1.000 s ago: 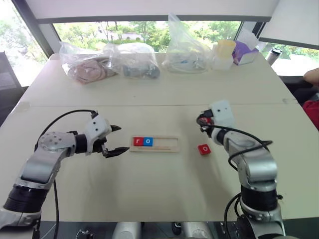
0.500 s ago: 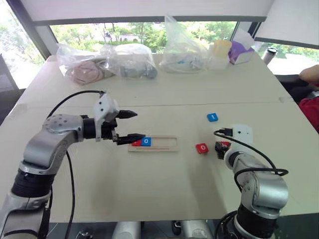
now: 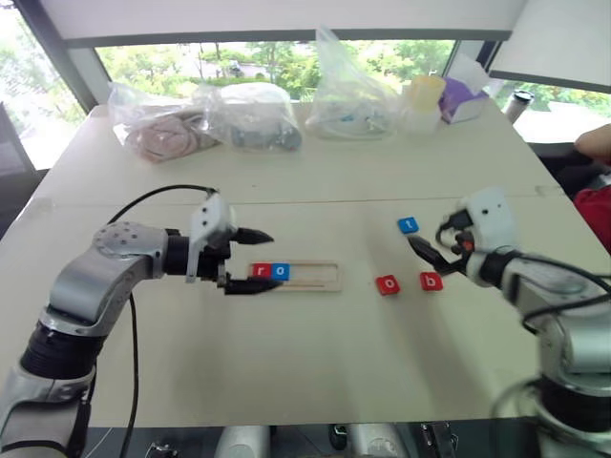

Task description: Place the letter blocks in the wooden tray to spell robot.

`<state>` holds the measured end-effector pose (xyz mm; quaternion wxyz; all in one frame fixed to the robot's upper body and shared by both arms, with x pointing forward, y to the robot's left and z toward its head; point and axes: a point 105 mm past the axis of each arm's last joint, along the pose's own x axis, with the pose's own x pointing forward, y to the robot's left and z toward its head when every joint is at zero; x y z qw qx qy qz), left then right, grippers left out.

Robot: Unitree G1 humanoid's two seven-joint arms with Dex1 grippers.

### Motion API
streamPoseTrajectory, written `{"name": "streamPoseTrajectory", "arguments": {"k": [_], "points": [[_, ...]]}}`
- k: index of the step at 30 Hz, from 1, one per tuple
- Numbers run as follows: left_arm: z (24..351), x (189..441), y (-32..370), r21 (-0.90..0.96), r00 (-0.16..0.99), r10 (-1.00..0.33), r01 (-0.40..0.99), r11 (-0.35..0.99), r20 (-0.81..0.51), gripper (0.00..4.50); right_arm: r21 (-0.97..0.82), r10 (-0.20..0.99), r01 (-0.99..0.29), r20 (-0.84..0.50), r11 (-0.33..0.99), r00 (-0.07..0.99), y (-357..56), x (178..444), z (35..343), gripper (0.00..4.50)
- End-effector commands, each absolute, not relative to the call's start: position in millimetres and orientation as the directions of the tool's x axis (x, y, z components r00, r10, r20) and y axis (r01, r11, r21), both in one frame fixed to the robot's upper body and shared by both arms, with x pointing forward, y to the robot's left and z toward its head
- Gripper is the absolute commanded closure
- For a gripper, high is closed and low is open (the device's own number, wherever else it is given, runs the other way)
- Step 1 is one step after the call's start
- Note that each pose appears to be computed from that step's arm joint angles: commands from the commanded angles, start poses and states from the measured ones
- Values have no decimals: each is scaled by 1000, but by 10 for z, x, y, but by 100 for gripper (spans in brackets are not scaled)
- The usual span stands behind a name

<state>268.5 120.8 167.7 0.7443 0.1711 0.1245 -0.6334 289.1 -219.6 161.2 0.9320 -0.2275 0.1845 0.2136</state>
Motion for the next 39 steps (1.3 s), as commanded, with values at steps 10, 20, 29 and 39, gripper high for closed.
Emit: {"name": "streamPoseTrajectory", "arguments": {"k": [10, 20, 29, 39], "points": [[1807, 2497, 1140, 127, 78, -895, 992, 24, -440, 0, -372, 620, -868, -608, 329, 496, -2513, 3063, 1178, 9], [1798, 2538, 1264, 143, 187, -880, 980, 138, -437, 0, -316, 649, -900, -623, 301, 437, -2587, 3190, 952, 185], [1752, 2633, 1601, 157, 295, -825, 955, 250, -481, 0, -256, 728, -901, -530, 351, 435, -2163, 3263, 1187, 336], [1568, 2632, 2004, 158, 426, -731, 899, 408, -533, 0, -364, 832, -902, -405, 233, 379, -558, 3384, 1612, 336]]}}
